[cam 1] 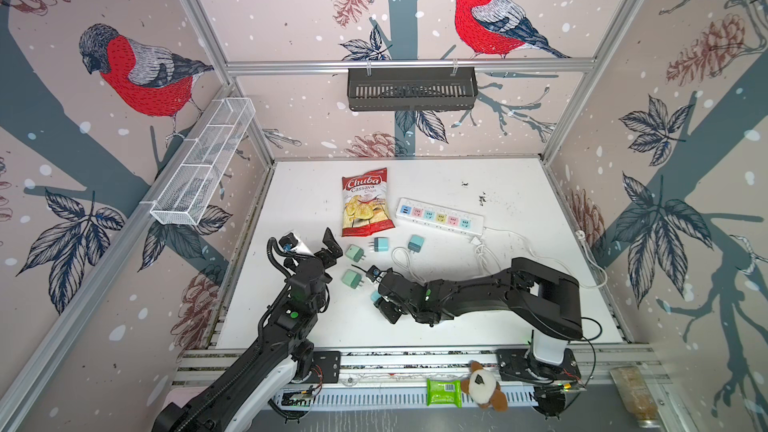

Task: Insert the plug
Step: 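Lift the teal charger with the right gripper while the left gripper approaches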

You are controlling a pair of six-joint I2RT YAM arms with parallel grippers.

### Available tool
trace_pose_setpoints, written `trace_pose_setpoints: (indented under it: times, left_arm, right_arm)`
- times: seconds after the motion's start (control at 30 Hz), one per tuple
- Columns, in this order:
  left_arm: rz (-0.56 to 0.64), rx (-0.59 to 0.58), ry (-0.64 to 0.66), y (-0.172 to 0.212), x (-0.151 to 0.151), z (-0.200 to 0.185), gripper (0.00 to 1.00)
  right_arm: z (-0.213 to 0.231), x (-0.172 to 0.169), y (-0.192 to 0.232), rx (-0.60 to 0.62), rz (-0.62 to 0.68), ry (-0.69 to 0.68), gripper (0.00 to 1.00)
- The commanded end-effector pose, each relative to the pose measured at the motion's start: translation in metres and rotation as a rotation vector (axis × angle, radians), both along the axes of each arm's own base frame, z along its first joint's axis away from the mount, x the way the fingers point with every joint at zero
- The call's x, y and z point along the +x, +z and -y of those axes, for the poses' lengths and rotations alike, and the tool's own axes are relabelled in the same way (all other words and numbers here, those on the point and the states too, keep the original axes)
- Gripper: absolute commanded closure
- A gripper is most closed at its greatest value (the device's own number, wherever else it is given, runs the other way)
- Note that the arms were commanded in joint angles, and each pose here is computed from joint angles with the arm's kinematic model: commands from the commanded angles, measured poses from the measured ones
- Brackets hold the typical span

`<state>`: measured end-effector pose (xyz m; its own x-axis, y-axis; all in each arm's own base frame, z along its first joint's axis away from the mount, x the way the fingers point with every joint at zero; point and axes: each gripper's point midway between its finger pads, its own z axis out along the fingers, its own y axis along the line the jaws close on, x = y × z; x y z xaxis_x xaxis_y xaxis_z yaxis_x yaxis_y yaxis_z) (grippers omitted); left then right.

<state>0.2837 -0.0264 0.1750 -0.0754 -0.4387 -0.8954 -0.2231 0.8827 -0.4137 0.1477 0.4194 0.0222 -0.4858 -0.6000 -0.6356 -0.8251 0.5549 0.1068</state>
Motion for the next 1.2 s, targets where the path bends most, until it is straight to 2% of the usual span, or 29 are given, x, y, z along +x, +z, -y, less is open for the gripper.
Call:
trace_pose_setpoints:
  times: [0.0,0.13,0.3,0.47,0.6,0.7,0.8,0.9,1.0,1.17]
  left_arm:
    - [0.012,-0.003,-0.018,0.006,0.003,0.004,0.01]
    - [0.016,-0.02,-0.06,0.007,0.006,0.012,0.01]
    - [0.051,-0.054,-0.168,0.017,0.005,0.031,0.02]
    - [0.132,-0.067,-0.323,0.035,-0.002,0.054,0.02]
    - [0.216,-0.021,-0.631,0.058,-0.015,0.109,0.1]
    - [0.226,0.042,-0.809,0.069,-0.026,0.15,0.15]
    - [0.207,0.12,-0.977,0.07,-0.04,0.192,0.19]
    - [0.19,0.15,-1.113,0.069,-0.054,0.222,0.22]
    - [0.187,0.159,-1.204,0.07,-0.066,0.239,0.25]
    - [0.177,0.146,-1.257,0.071,-0.072,0.249,0.25]
  right_arm:
    - [0.006,0.0,0.004,-0.007,0.021,-0.001,0.67]
    - [0.014,0.003,0.045,0.082,0.118,0.008,0.76]
    - [0.044,0.037,0.13,0.258,0.341,-0.111,0.9]
    - [0.088,0.049,0.193,0.429,0.578,-0.198,0.92]
    - [0.136,0.047,0.19,0.475,0.678,-0.281,0.93]
    - [0.166,0.043,0.186,0.521,0.741,-0.307,0.93]
    - [0.182,0.041,0.188,0.573,0.753,-0.313,0.93]
    - [0.187,0.037,0.19,0.622,0.757,-0.293,0.93]
    - [0.189,0.039,0.187,0.608,0.771,-0.3,0.95]
    - [0.19,0.039,0.181,0.581,0.819,-0.279,0.96]
